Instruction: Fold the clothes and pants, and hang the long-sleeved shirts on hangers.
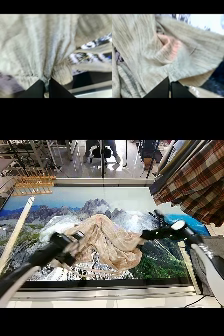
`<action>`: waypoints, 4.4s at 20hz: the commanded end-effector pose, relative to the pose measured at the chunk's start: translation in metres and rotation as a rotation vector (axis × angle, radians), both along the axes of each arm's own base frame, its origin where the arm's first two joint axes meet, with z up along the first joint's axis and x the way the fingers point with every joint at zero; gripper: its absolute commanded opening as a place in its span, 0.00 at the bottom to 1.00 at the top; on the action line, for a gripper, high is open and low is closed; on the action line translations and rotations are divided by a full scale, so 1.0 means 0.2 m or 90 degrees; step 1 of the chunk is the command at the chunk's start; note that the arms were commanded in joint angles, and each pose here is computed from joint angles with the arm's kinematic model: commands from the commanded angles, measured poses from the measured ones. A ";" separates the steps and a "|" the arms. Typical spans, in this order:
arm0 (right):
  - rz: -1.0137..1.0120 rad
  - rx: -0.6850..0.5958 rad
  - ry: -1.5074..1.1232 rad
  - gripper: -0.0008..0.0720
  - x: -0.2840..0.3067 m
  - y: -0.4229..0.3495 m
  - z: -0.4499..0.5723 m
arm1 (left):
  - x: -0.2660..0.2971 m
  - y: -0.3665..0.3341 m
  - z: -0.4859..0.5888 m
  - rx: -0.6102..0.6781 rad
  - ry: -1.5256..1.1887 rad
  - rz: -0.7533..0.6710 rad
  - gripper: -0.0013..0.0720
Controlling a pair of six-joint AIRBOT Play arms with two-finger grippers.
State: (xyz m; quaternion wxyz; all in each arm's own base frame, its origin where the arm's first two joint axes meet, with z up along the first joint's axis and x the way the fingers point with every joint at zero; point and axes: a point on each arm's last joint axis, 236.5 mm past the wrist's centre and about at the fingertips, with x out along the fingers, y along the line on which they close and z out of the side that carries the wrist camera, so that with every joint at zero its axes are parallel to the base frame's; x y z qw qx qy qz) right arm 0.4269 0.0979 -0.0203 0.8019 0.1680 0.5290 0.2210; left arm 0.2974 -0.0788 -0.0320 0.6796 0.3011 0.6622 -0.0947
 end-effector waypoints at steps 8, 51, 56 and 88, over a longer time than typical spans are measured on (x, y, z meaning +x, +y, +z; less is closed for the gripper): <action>-0.099 -0.236 -0.430 0.03 -0.51 -0.44 1.63 | -0.03 0.86 1.61 -0.210 -0.612 0.237 0.04; 0.030 -0.301 -0.142 0.03 -0.18 -0.27 1.02 | 0.20 1.49 0.64 -0.318 -0.303 0.547 0.05; 0.282 -0.200 -0.150 0.69 -0.36 0.38 0.93 | 0.20 1.49 0.61 -0.320 -0.293 0.550 0.05; 0.039 -0.014 0.131 0.12 0.04 0.16 -0.34 | 0.18 1.48 0.60 -0.322 -0.280 0.551 0.05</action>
